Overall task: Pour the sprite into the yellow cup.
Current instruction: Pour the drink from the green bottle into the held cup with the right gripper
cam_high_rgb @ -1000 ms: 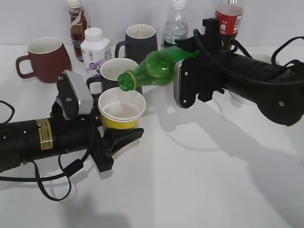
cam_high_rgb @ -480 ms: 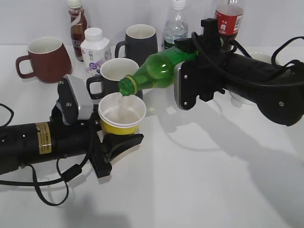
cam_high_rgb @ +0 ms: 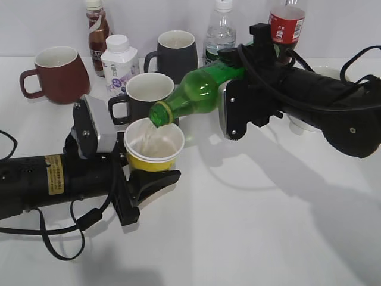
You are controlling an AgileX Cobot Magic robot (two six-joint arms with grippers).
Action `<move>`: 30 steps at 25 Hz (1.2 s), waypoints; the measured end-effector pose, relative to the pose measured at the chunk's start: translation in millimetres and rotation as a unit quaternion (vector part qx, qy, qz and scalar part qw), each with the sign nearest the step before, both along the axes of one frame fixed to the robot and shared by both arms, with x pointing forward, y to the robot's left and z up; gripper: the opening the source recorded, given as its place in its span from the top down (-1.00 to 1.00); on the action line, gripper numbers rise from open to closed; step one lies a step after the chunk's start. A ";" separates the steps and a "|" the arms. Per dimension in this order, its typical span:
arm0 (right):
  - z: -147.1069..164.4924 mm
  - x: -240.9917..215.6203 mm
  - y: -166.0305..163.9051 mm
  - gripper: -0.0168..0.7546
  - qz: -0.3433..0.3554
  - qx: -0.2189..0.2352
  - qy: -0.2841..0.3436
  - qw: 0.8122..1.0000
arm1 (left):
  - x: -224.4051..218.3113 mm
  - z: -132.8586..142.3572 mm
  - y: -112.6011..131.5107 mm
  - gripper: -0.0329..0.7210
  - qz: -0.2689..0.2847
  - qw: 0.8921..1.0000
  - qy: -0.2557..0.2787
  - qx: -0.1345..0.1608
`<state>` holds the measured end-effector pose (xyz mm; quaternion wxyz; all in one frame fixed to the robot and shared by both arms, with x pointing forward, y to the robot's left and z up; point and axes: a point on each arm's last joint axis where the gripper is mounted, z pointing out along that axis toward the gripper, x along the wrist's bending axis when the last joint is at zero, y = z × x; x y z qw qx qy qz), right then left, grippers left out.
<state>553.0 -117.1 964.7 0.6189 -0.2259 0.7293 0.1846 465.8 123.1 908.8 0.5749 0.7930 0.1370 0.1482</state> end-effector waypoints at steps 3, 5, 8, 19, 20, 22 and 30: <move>0.0 0.0 0.0 -0.10 0.000 -0.001 -0.001 1.000 | -0.3 -0.2 0.1 -0.21 0.000 1.000 0.000 0.000; 0.0 0.0 0.0 -0.10 0.000 -0.001 -0.001 1.000 | -0.3 -0.2 0.1 -0.21 0.000 1.000 0.000 0.000; 0.0 0.0 0.0 -0.10 0.001 -0.004 -0.003 1.000 | -0.3 -0.2 0.1 -0.21 -0.001 1.000 0.000 0.001; 0.0 0.0 0.0 -0.10 0.002 -0.010 -0.006 1.000 | -1.1 -0.8 0.4 -0.21 -0.002 1.000 0.001 0.001; 0.0 0.0 0.0 -0.10 0.002 -0.010 -0.007 1.000 | -1.2 -0.8 0.3 -0.21 -0.002 1.000 0.001 0.002; 0.0 0.0 0.0 -0.10 0.002 -0.011 -0.007 1.000 | -1.2 -0.8 0.3 -0.21 -0.002 1.000 0.001 0.002; 0.1 0.0 0.0 -0.10 0.002 -0.012 -0.008 1.000 | -1.3 -0.8 0.3 -0.21 -0.003 1.000 0.001 0.002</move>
